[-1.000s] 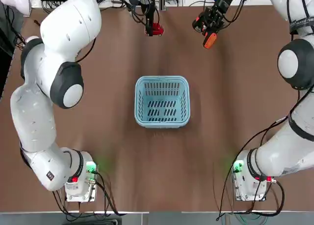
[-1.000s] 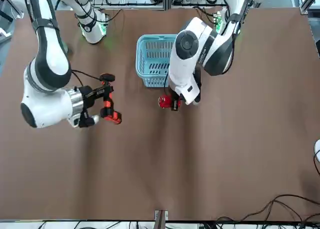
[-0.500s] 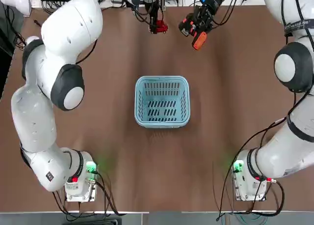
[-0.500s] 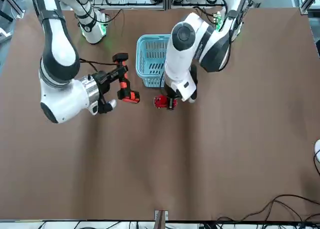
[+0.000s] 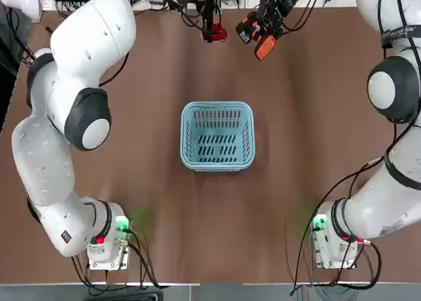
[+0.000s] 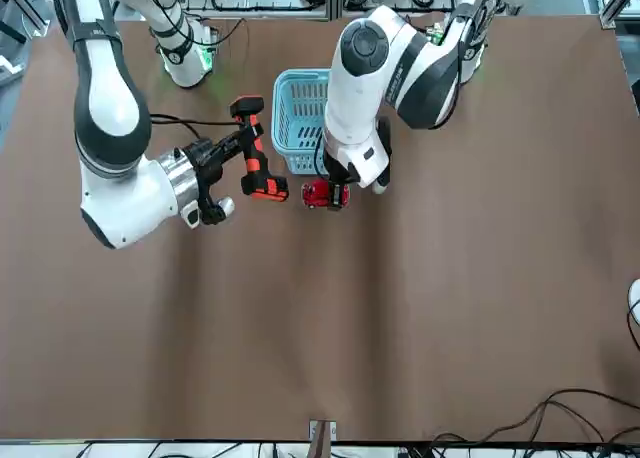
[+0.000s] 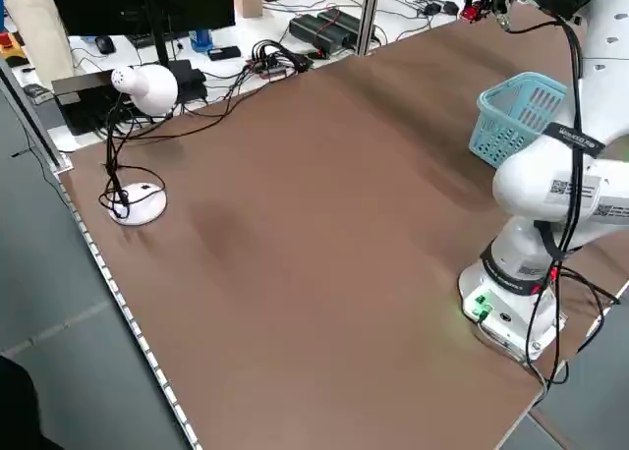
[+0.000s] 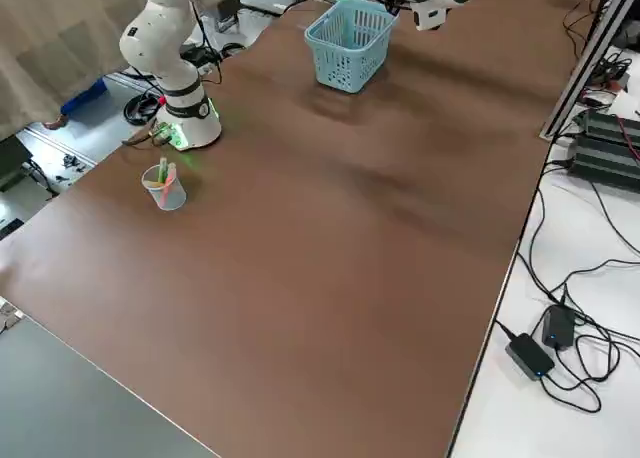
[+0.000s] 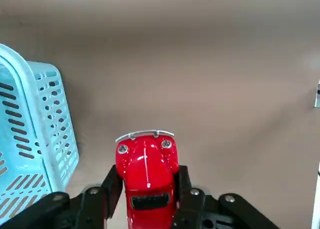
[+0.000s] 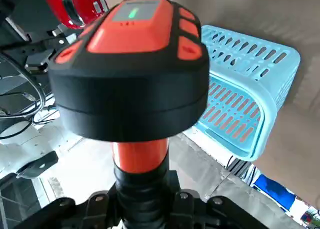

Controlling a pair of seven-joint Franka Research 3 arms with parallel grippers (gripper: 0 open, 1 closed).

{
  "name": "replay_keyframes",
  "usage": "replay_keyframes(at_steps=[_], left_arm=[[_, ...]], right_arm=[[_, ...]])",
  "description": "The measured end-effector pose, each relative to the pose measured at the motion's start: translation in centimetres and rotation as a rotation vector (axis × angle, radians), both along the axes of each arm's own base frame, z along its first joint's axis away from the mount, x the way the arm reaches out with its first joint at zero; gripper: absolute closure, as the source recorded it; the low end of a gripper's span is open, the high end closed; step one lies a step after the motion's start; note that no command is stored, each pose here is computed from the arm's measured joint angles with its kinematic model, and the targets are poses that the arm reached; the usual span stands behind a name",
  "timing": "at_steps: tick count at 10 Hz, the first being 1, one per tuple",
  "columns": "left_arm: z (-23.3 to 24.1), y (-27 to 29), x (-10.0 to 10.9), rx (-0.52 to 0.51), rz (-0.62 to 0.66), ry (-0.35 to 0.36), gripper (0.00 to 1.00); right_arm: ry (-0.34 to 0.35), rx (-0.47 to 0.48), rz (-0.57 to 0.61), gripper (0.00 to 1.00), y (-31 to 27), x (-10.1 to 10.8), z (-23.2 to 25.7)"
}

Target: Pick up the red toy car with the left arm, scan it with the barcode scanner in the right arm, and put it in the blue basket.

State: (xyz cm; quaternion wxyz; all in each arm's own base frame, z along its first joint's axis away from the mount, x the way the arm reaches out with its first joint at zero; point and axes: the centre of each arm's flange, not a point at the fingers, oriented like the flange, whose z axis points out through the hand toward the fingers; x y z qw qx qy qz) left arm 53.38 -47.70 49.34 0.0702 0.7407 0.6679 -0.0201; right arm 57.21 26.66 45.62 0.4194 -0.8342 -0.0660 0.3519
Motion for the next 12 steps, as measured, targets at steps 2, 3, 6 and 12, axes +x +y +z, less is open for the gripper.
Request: replay_keyframes(at_steps=[2, 3, 6, 12], left_arm=[[-0.02, -0.04, -0.05, 0.0, -0.001, 0.001, 0.51], [-0.08, -0.13, -0.14, 0.001, -0.003, 0.002, 0.51], [-0.78, -0.63, -0.49, 0.009, -0.011, 0.011, 0.51], [-0.89, -0.69, -0.52, 0.01, -0.012, 0.012, 0.51]], right_arm=[[0.019, 0.026, -0.011, 0.64, 0.06, 0.05, 0.25], [0.038, 0.042, -0.025, 0.64, -0.01, 0.15, 0.53], [0.066, 0.08, -0.059, 0.64, -0.25, 0.55, 0.98], [0.07, 0.085, -0.063, 0.64, -0.21, 0.59, 0.94]])
